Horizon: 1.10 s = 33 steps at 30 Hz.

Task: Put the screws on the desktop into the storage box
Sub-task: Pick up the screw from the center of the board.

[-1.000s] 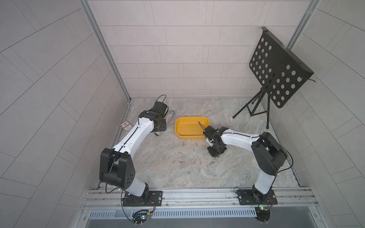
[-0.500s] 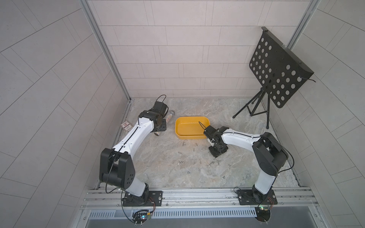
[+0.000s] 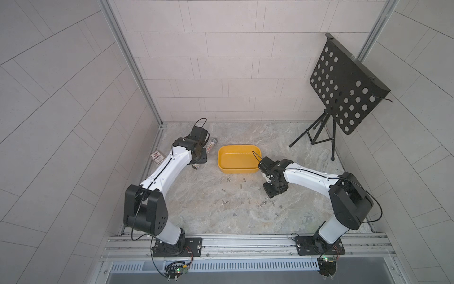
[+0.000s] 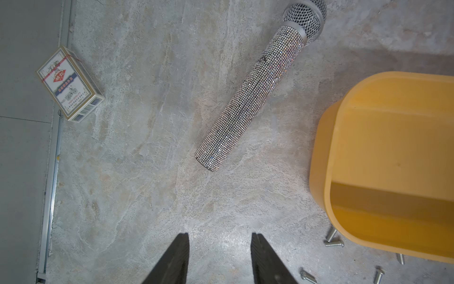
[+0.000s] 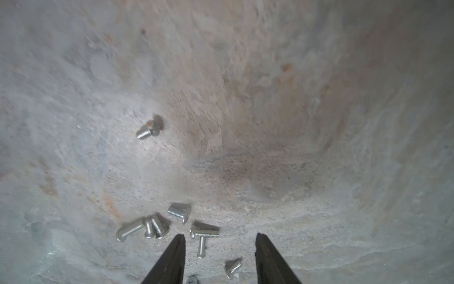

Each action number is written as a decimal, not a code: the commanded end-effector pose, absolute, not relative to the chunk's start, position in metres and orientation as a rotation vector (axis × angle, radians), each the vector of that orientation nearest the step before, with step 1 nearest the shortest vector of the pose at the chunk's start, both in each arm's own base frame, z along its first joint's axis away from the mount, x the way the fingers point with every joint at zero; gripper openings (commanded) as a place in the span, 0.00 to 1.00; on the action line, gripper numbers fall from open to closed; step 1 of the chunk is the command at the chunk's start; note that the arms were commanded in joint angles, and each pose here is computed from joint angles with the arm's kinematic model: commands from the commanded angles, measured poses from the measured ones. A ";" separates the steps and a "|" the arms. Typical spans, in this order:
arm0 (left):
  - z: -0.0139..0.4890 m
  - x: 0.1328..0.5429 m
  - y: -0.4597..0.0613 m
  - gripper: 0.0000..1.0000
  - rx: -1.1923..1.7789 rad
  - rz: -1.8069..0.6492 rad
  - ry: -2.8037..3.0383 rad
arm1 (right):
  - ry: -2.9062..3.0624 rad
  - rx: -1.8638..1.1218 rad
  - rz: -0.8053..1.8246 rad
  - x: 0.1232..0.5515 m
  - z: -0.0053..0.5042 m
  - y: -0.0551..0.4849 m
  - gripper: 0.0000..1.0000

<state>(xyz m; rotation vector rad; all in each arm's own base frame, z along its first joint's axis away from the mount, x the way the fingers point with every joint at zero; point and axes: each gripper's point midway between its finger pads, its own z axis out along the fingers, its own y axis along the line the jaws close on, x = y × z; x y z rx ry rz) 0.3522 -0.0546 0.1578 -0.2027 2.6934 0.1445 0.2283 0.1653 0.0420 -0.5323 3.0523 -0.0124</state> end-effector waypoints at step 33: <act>0.155 0.353 -0.052 0.47 -0.195 0.164 2.712 | 3.170 -0.544 0.053 0.184 0.016 0.167 0.33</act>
